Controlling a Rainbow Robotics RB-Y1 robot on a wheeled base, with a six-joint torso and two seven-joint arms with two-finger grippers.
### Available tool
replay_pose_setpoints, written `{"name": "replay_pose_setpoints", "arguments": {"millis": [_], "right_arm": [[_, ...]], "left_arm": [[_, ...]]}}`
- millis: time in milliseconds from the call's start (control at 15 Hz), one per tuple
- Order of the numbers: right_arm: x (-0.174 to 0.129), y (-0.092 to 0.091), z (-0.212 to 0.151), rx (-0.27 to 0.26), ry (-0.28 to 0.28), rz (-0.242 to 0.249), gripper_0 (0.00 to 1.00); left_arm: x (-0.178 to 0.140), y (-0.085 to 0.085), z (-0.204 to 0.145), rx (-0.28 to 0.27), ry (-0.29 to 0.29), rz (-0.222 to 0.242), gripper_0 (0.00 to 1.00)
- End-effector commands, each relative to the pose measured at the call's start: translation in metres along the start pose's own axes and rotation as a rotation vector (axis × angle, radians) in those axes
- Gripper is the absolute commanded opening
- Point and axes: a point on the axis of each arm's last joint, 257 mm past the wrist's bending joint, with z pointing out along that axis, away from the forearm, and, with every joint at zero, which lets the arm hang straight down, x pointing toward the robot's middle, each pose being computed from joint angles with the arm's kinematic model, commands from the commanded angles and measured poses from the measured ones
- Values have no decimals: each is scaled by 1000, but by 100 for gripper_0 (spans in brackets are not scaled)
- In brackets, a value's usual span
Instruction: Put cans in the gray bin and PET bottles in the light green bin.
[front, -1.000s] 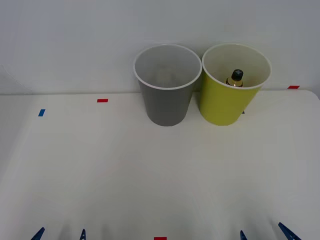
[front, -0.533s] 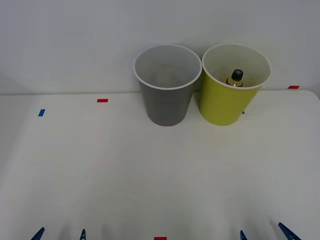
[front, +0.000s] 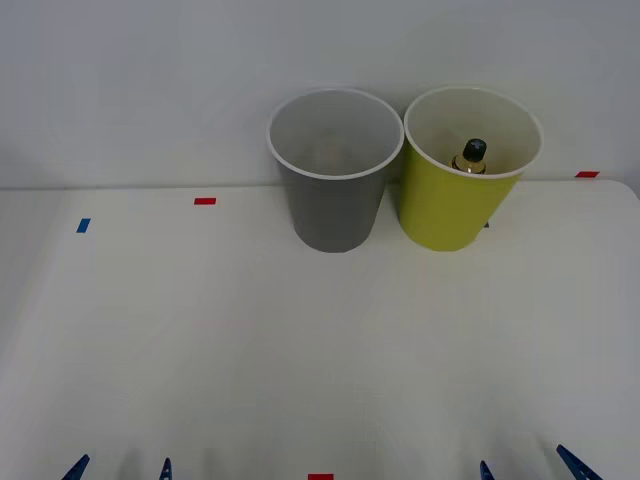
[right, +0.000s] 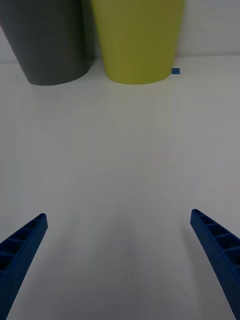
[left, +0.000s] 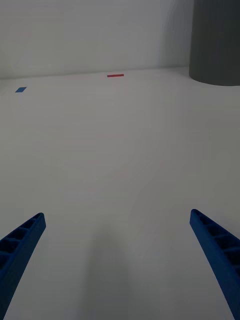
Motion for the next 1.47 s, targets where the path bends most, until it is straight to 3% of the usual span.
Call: {"name": "replay_pose_setpoints", "arguments": {"millis": [67,1467], "right_arm": [[0,0,0,0,0,0,100],[0,0,0,0,0,0,100]], "left_arm": [[0,0,0,0,0,0,100],[0,0,0,0,0,0,100]]}}
